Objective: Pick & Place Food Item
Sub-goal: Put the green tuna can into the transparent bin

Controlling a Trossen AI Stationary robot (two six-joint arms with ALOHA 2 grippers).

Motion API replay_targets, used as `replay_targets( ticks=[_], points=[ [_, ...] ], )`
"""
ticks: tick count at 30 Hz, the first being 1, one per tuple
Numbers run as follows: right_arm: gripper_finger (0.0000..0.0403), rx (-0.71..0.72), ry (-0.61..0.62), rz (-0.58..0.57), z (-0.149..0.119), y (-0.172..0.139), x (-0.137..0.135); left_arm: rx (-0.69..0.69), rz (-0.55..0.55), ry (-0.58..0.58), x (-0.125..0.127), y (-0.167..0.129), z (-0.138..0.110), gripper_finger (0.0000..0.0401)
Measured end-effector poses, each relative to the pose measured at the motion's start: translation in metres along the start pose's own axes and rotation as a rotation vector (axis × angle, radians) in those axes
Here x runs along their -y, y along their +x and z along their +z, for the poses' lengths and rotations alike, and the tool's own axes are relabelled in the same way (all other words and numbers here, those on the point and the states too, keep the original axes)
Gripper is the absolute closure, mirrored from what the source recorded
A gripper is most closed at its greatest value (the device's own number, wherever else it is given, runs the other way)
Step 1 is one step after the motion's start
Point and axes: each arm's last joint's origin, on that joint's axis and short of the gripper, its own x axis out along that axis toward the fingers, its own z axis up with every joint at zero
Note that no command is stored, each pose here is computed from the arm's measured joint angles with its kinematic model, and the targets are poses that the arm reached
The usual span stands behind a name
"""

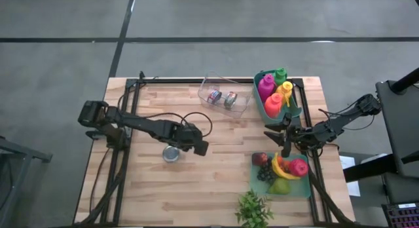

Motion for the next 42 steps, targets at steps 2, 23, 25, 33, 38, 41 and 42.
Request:
replay_targets(
  ticks=[2, 23, 25, 33, 38, 41, 42],
  points=[
    [0.0245, 0.000, 0.000, 0.000, 0.000, 0.000, 0.000, -0.009, 0.018, -0.016, -0.002, 0.000, -0.004, 0.0136],
    [0.0245, 0.000, 0.000, 0.000, 0.000, 0.000, 0.000, -0.006, 0.382, -0.282, -0.033, -0.010, -0.053, 0.0136],
    [0.0245, 0.000, 0.000, 0.000, 0.000, 0.000, 0.000, 0.003, 0.384, -0.282, -0.036, -0.007, -0.053, 0.0136],
    [0.0245, 0.000, 0.000, 0.000, 0.000, 0.000, 0.000, 0.014, 0.363, -0.311, -0.048, 0.004, -0.054, 0.0136],
    [0.0245, 0.000, 0.000, 0.000, 0.000, 0.000, 0.000, 0.034, 0.301, -0.309, -0.043, 0.007, -0.053, 0.0136],
    [0.0245, 0.000, 0.000, 0.000, 0.000, 0.000, 0.000, 0.055, 0.271, -0.304, -0.040, 0.008, -0.052, 0.0136],
    [0.0245, 0.000, 0.000, 0.000, 0.000, 0.000, 0.000, 0.061, 0.253, -0.297, -0.039, 0.008, -0.051, 0.0136]
  ],
)
